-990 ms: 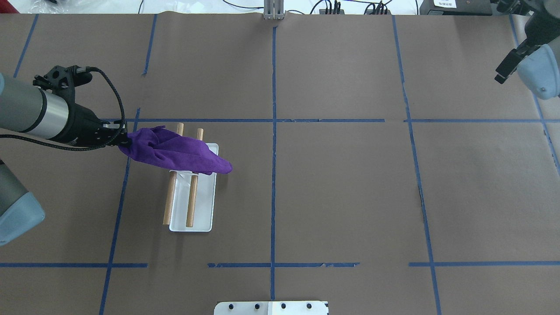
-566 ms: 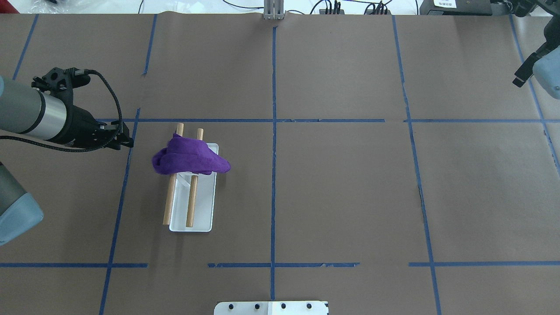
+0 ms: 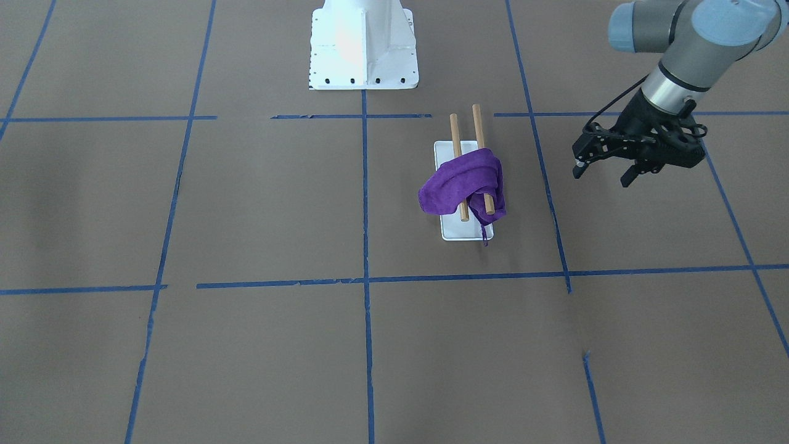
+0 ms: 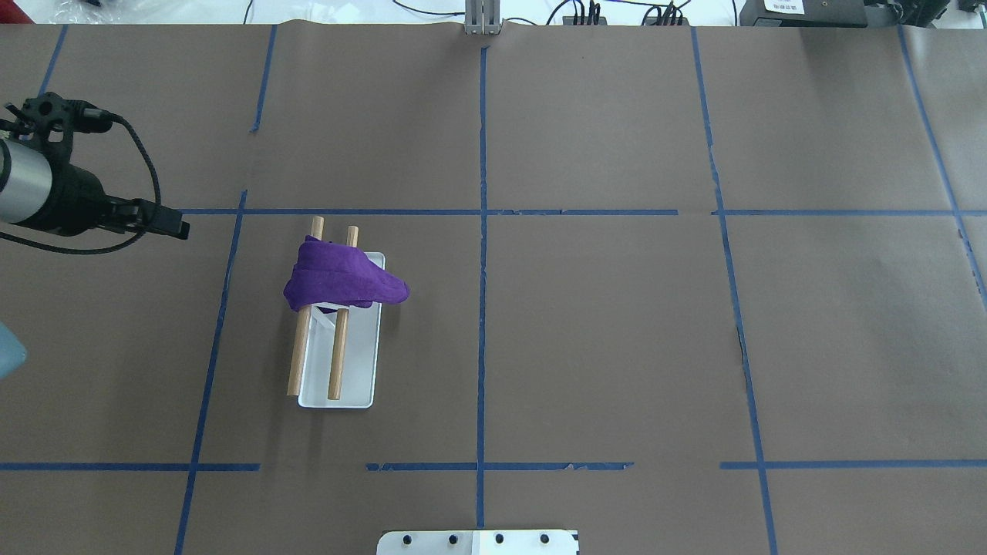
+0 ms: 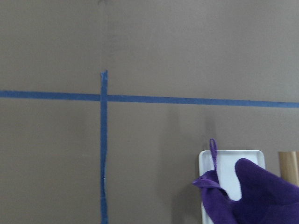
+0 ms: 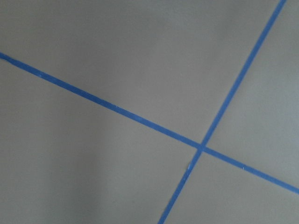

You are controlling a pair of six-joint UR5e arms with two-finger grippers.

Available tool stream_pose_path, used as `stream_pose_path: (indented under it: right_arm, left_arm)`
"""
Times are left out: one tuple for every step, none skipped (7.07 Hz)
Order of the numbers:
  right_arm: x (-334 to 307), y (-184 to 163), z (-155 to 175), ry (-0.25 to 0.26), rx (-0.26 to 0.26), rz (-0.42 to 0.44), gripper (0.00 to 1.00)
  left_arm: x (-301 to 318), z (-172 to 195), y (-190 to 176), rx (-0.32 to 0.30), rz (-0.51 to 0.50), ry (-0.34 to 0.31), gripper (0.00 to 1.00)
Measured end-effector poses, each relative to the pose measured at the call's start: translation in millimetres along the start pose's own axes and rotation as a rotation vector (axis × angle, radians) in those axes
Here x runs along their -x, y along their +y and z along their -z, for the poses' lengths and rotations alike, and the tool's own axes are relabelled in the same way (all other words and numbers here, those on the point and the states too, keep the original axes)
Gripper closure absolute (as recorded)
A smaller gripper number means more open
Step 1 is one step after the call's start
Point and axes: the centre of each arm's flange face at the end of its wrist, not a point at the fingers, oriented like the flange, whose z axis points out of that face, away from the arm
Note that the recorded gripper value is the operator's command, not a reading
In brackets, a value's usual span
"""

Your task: Hang towel on rack

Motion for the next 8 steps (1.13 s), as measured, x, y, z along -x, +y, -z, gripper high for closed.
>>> stream_pose_path:
  right_arm:
    - [-24.9,30.4,-8.1,-0.013,0.009,-0.061,0.0]
    - [-47.0,60.7,-16.5,-0.036,0.014,-0.123,0.0]
    - [-64.1,88.0,-25.5,-0.072,0.011,-0.175,0.0]
    - [-74.7,107.3,-32.3,-0.096,0.003,-0.215,0.0]
    - [-78.6,114.6,-34.4,-0.101,-0.007,-0.245,0.0]
    - [-80.0,114.3,-34.7,-0.093,-0.028,-0.278,0.0]
    - [-79.8,109.9,-37.9,-0.081,-0.052,-0.299,0.0]
    - [-77.3,102.7,-41.7,-0.073,-0.068,-0.304,0.0]
  left_arm:
    - [51.2,8.9,-5.0,-0.003,-0.106,-0.066,0.0]
    - [107.2,22.8,-12.2,0.019,-0.194,-0.144,0.0]
    - [159.9,43.3,-18.3,0.059,-0.239,-0.208,0.0]
    - [203.4,67.1,-17.4,0.098,-0.22,-0.23,0.0]
    - [234.2,82.0,-9.7,0.126,-0.167,-0.219,0.0]
    - [257.7,86.6,-0.3,0.152,-0.113,-0.214,0.0]
    - [277.5,84.8,9.4,0.195,-0.051,-0.217,0.0]
    - [293.7,85.1,18.2,0.235,0.013,-0.214,0.0]
